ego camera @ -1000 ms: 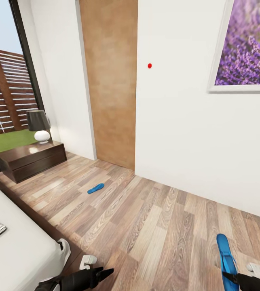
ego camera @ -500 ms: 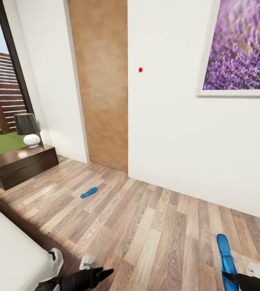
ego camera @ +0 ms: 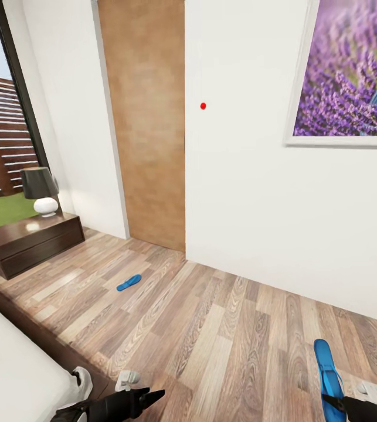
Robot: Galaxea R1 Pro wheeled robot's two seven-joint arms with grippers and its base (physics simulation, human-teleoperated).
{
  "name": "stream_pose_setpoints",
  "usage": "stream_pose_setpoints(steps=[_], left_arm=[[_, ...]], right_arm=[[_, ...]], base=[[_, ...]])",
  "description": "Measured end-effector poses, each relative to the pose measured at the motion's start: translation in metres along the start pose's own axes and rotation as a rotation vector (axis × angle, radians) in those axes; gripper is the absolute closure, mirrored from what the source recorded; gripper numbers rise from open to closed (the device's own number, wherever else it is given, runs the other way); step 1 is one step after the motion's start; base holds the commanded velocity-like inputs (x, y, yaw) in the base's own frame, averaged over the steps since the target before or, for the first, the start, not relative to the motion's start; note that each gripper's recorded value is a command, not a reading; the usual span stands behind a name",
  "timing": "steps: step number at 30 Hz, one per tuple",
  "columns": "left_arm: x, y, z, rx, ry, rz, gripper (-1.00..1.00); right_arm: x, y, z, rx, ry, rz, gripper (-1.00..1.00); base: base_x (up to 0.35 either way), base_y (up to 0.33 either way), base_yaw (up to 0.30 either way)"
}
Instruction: In the bedroom, move the book from the bed onto either nightstand, and place the two sandals side by side next to the bed.
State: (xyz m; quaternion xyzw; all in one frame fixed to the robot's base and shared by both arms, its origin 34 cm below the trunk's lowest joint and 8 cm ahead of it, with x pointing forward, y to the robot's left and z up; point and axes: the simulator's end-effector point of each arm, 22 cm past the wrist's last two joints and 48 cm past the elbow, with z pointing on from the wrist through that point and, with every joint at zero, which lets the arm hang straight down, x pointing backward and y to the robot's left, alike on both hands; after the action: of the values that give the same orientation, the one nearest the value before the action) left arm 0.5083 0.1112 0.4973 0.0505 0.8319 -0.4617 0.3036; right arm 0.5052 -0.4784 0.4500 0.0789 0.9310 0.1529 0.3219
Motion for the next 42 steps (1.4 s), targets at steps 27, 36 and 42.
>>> stream_pose_setpoints(steps=[27,36,42], left_arm=[[-0.037,-0.037,-0.017,-0.002,0.004,-0.006,-1.0],[-0.049,-0.049,-0.023,-0.002,0.004,-0.007,-1.0],[-0.056,-0.057,-0.027,-0.003,0.004,-0.007,-1.0]], right_arm=[[-0.04,0.02,-0.035,-0.001,0.001,0.001,1.0],[-0.052,0.026,-0.047,0.0,0.001,0.001,1.0],[-0.06,0.03,-0.054,-0.001,0.001,0.001,1.0]], base=[[0.0,0.0,0.0],[0.0,0.0,0.0],[0.0,0.0,0.0]])
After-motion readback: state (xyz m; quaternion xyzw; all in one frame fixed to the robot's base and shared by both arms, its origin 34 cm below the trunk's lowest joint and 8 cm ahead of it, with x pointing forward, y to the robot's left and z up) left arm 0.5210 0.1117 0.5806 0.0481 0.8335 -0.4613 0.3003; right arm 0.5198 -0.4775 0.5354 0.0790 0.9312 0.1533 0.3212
